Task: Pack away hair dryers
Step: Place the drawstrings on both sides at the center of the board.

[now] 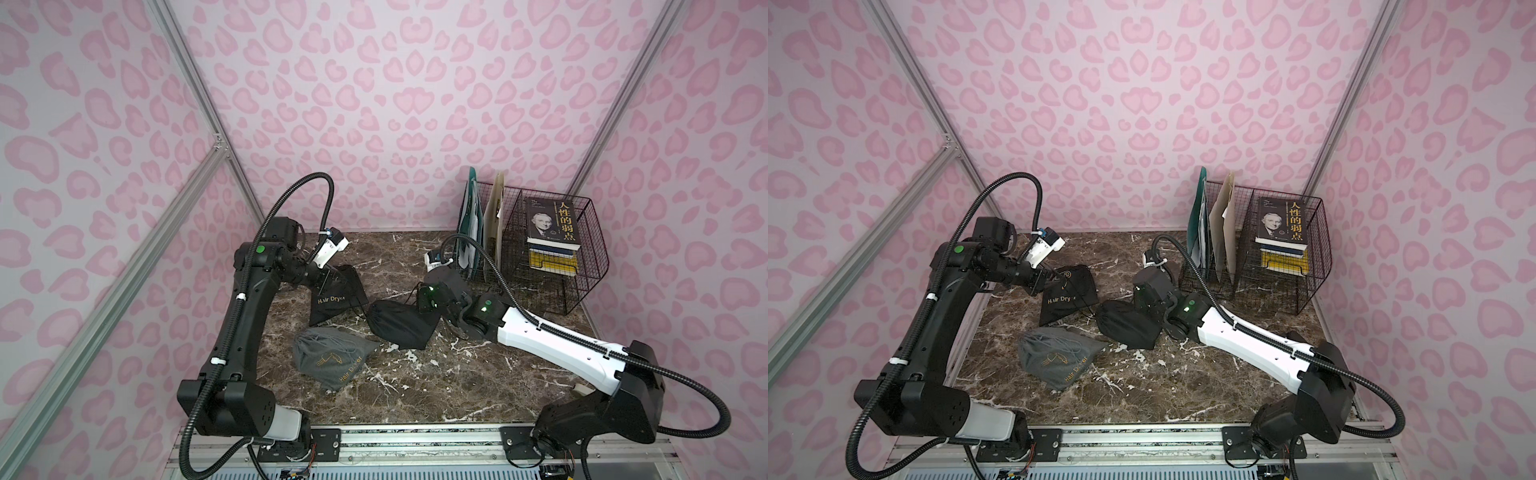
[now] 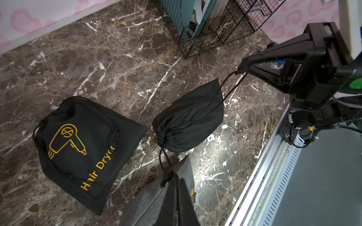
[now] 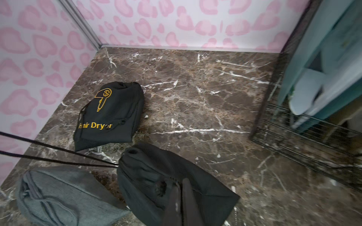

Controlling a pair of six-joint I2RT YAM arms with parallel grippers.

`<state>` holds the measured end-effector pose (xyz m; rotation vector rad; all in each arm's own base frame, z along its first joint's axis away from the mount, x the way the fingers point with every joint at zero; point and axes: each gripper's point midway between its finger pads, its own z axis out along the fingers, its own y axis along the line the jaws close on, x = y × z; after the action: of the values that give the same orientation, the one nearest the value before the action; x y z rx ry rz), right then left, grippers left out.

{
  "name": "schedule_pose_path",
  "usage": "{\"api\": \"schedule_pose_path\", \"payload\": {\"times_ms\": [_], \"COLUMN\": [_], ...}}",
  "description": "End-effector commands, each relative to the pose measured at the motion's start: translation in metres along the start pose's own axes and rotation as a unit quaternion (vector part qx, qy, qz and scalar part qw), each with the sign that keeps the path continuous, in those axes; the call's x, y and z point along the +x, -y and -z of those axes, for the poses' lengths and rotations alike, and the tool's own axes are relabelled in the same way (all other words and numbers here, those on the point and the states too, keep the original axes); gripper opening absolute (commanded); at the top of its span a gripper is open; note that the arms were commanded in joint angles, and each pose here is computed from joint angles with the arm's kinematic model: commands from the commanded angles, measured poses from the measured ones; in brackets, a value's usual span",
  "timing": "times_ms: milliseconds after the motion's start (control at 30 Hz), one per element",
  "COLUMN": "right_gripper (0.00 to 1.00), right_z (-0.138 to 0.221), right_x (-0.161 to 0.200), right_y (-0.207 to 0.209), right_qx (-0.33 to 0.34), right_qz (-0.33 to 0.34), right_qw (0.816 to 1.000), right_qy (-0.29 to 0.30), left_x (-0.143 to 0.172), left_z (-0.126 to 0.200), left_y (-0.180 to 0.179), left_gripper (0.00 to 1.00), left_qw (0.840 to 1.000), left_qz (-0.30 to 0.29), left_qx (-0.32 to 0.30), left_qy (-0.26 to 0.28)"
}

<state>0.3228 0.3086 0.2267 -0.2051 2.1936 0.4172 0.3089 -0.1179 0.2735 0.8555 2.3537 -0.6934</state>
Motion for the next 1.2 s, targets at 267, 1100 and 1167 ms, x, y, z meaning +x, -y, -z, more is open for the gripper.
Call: {"api": "schedule_pose_path", "payload": {"times_ms": [267, 1100, 1167], "right_gripper": [0.13, 0.85, 0.84], "right_z": [-0.035, -0.008, -0.001], "right_x": [0.022, -0.044, -0.056], "right_y": [-0.057, -0.050, -0.051], "right_qx": [-0.133, -0.172, -0.174], "right_qz": [0.018, 0.150, 0.163], "right_qw": [0.987, 0.961, 0.958], "right_qy": [-0.084, -0.159, -0.160], "left_x": [0.024, -0.055, -0.059], "left_z": [-0.001, 0.030, 0.034], "left_y": [0.023, -0.038, -0.038], "left_gripper": [0.57, 0.79, 0.79], "left_qw": [0.991, 0.959, 0.962], "left_qz": [-0.055, -0.216, -0.196], "left_qx": [0.091, -0.173, -0.183], "left_qy": [-0.076, -0.067, -0.051]}}
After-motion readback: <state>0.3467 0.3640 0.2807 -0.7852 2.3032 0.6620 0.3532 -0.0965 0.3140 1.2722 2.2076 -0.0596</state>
